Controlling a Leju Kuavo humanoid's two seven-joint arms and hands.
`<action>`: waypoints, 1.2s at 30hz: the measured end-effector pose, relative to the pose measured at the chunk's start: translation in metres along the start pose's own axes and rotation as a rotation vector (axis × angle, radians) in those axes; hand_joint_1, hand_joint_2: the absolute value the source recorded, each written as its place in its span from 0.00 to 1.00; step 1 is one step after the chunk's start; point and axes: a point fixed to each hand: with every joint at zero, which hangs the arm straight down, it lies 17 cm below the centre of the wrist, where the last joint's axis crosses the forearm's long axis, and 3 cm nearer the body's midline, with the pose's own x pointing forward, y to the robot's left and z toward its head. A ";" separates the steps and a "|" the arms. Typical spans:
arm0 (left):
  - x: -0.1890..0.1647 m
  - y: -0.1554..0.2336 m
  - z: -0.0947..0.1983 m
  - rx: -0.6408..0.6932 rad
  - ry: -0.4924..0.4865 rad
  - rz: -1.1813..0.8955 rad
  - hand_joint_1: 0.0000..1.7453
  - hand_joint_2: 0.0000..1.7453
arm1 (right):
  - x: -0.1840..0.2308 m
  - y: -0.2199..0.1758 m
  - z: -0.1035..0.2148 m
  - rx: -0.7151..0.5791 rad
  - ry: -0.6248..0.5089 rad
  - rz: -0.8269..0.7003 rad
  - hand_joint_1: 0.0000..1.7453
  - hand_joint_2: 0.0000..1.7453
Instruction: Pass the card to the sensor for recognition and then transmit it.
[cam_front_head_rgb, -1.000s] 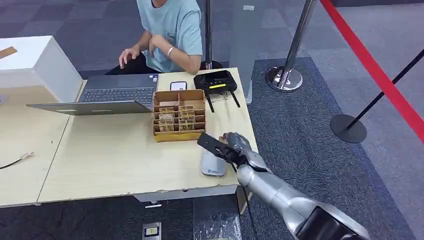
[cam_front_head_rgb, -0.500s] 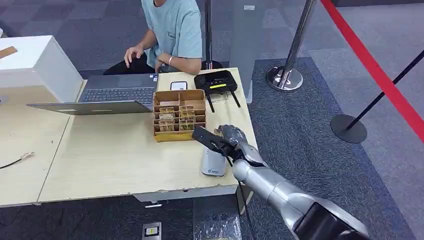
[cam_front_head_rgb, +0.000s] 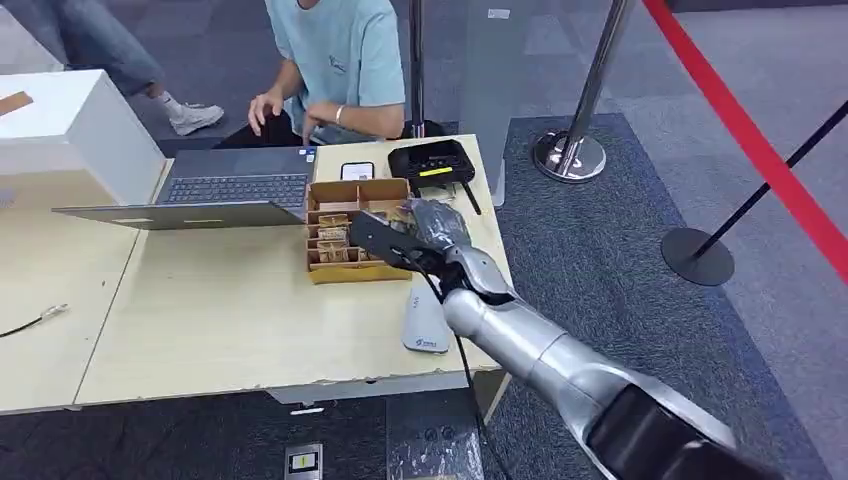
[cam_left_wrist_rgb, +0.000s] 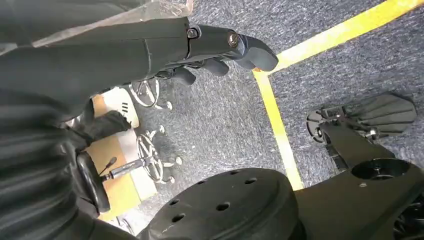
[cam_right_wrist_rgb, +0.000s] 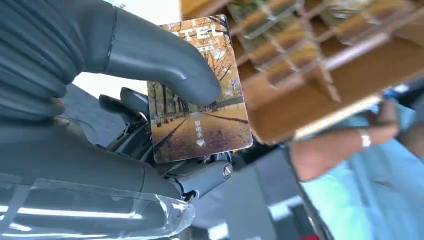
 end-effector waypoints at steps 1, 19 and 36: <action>0.000 0.000 0.000 0.001 0.000 0.000 0.00 1.00 | 0.006 -0.004 -0.001 -0.008 -0.013 0.000 1.00 1.00; 0.006 -0.004 0.000 -0.005 -0.031 -0.019 0.00 1.00 | 0.127 -0.066 -0.013 -0.105 -0.248 0.087 1.00 1.00; 0.006 -0.006 0.000 0.001 -0.022 0.006 0.00 1.00 | 0.086 -0.088 -0.039 -0.155 -0.141 0.273 1.00 1.00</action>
